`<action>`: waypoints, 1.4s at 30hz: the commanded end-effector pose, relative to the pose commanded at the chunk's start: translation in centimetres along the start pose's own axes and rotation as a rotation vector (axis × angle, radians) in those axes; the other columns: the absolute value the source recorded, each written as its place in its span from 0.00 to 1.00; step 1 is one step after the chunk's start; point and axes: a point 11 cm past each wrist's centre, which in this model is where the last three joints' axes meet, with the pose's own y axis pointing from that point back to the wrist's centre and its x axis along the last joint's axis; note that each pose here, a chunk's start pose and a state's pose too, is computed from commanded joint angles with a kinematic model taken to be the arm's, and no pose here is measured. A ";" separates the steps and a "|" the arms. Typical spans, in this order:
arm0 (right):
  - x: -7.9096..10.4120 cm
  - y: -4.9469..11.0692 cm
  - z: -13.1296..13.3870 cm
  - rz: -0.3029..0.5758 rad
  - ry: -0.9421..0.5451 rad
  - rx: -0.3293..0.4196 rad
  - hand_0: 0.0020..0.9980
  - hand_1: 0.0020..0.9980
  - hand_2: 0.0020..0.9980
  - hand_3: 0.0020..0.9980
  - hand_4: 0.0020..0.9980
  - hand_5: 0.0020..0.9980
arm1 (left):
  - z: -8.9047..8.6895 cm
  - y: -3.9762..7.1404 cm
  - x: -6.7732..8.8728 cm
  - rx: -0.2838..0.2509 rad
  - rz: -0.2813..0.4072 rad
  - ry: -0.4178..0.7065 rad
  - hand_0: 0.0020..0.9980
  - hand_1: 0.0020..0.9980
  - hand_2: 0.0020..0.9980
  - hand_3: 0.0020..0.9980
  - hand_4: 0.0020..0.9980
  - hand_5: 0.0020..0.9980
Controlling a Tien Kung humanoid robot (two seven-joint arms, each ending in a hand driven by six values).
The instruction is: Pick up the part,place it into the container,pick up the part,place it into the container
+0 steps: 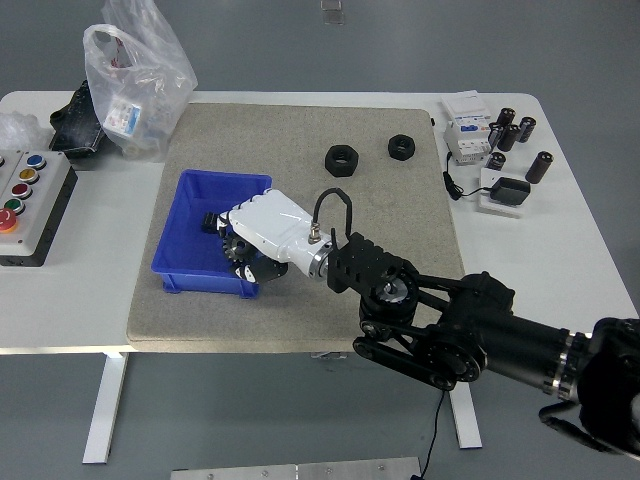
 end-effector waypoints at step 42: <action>0.5 11.9 13.3 0.429 -0.814 -0.351 0.43 0.71 0.74 0.71 0.71 0.33 | -0.6 -0.1 0.0 0.005 0.002 -0.012 0.67 0.66 0.63 0.77 0.63 0.21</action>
